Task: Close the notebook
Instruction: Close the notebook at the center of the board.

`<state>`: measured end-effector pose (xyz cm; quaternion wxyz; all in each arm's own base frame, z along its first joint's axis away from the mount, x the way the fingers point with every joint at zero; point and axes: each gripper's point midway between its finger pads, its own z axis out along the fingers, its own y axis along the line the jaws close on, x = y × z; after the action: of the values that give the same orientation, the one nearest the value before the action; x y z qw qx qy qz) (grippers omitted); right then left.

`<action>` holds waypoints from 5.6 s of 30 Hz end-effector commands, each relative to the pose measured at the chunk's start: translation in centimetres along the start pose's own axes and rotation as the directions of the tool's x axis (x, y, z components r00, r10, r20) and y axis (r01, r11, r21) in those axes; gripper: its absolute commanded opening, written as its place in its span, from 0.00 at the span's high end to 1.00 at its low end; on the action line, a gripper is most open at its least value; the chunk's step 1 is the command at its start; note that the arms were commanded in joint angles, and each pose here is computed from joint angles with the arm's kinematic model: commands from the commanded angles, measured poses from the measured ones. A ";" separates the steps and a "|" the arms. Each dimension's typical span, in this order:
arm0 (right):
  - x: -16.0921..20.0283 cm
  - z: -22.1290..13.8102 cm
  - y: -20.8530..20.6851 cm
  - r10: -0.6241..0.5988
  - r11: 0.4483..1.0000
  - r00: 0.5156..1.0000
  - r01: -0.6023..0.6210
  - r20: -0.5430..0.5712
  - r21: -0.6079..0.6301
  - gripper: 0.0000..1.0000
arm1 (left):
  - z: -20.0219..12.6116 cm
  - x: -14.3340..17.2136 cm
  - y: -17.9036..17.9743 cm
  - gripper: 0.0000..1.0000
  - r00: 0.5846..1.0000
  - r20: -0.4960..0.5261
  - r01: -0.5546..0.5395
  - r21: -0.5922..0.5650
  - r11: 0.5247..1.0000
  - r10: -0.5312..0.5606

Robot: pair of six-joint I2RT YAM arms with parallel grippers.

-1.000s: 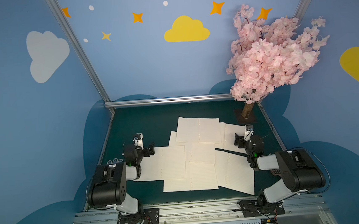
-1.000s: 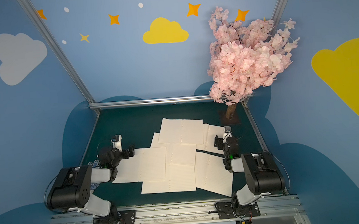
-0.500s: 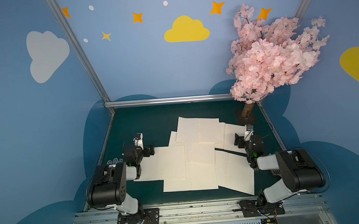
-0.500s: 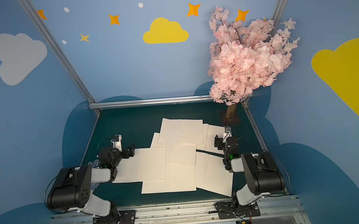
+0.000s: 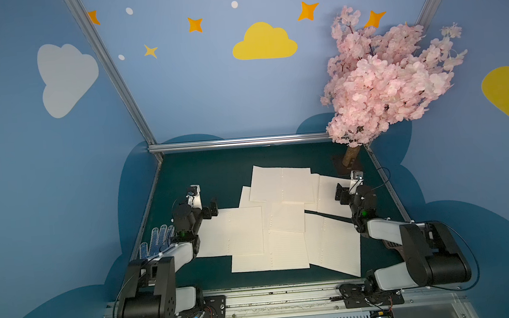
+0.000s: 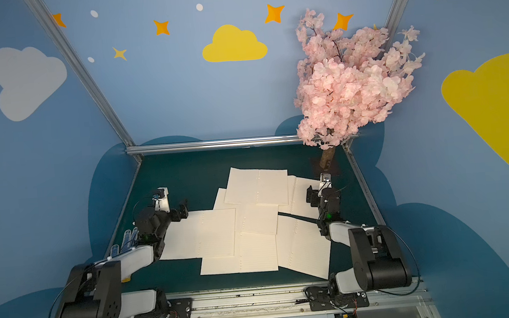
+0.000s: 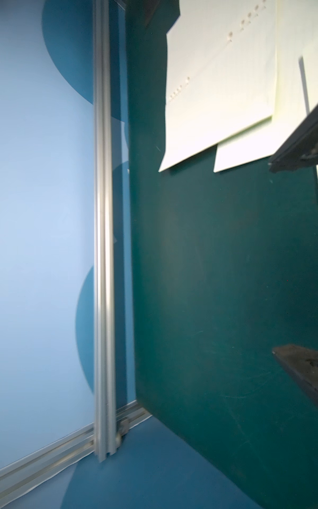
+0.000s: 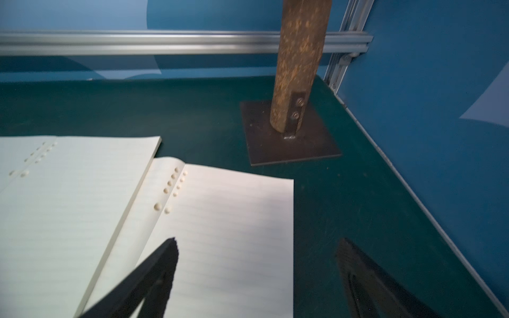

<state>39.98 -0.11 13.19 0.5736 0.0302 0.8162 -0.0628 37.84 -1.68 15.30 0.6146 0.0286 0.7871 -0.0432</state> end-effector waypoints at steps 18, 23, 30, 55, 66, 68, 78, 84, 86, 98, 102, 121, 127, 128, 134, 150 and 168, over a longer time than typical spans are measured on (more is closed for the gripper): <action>-5.2 -4.7 -1.8 0.165 0.965 0.974 -0.127 -0.155 0.229 0.08 | -2.6 -9.9 -0.9 0.00 0.920 -0.021 0.385 -0.130 0.914 -0.391; -5.6 -4.4 -1.4 0.176 0.963 0.965 -0.129 -0.192 0.236 0.08 | -1.3 -10.0 -4.1 0.00 0.905 -0.104 0.411 -0.045 0.911 -0.413; -4.2 -3.3 0.7 0.193 0.974 0.922 -0.140 -0.334 0.176 0.08 | 0.7 -9.1 -8.4 0.00 0.898 -0.274 0.358 -0.005 0.934 -0.345; 4.4 1.3 11.6 0.108 0.935 0.611 -0.331 -0.784 -0.129 0.02 | 7.6 1.6 -19.5 0.00 0.628 -0.741 0.494 0.144 0.857 -0.237; 5.4 1.0 13.0 0.071 0.914 0.582 -0.363 -0.810 -0.181 0.20 | 8.2 4.7 -19.7 0.19 0.557 -0.792 0.517 0.095 0.851 -0.250; 5.6 1.0 13.2 0.065 0.910 0.575 -0.370 -0.815 -0.188 0.26 | 8.2 5.3 -19.7 0.21 0.544 -0.800 0.518 0.084 0.851 -0.252; 7.0 1.2 14.4 0.038 0.898 0.540 -0.387 -0.841 -0.208 0.54 | 8.4 7.6 -19.8 0.30 0.488 -0.835 0.527 0.049 0.848 -0.255; 7.6 1.3 15.1 0.021 0.892 0.525 -0.394 -0.851 -0.221 0.64 | 8.7 8.5 -19.8 0.33 0.466 -0.846 0.532 0.034 0.846 -0.259; 7.7 1.3 15.2 0.018 0.893 0.522 -0.392 -0.853 -0.221 0.66 | 8.8 8.8 -20.0 0.33 0.459 -0.850 0.536 0.032 0.844 -0.259; 8.9 1.5 15.7 0.005 0.891 0.494 -0.398 -0.870 -0.220 0.73 | 9.1 10.1 -20.2 0.36 0.420 -0.866 0.561 0.011 0.828 -0.273; 8.8 1.5 15.8 0.006 0.889 0.495 -0.400 -0.869 -0.222 0.74 | 9.2 10.0 -19.9 0.37 0.425 -0.862 0.555 0.006 0.832 -0.277; 9.3 1.3 16.1 -0.007 0.888 0.483 -0.399 -0.876 -0.228 0.74 | 10.0 9.2 -18.1 0.34 0.436 -0.852 0.560 0.004 0.829 -0.290; 9.4 1.2 16.1 -0.012 0.888 0.479 -0.399 -0.878 -0.230 0.76 | 10.6 9.2 -18.6 0.35 0.435 -0.855 0.576 0.022 0.817 -0.284; 9.4 1.3 16.1 -0.013 0.888 0.479 -0.398 -0.878 -0.230 0.76 | 10.7 9.2 -18.6 0.35 0.434 -0.855 0.579 0.023 0.815 -0.284; 9.5 1.3 16.2 -0.013 0.886 0.473 -0.404 -0.881 -0.229 0.76 | 10.8 9.8 -18.7 0.36 0.422 -0.862 0.579 0.017 0.815 -0.282; 9.9 1.0 16.6 -0.026 0.879 0.459 -0.412 -0.888 -0.239 0.77 | 10.7 9.5 -19.8 0.42 0.402 -0.878 0.623 0.055 0.780 -0.259; 10.0 0.8 17.2 -0.040 0.870 0.452 -0.422 -0.891 -0.254 0.77 | 9.9 8.0 -20.5 0.49 0.435 -0.865 0.666 0.123 0.735 -0.250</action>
<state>39.73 15.52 2.61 0.0852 0.0353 0.9747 0.2037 43.47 -22.61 3.94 0.1153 -0.0510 0.9264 -0.3548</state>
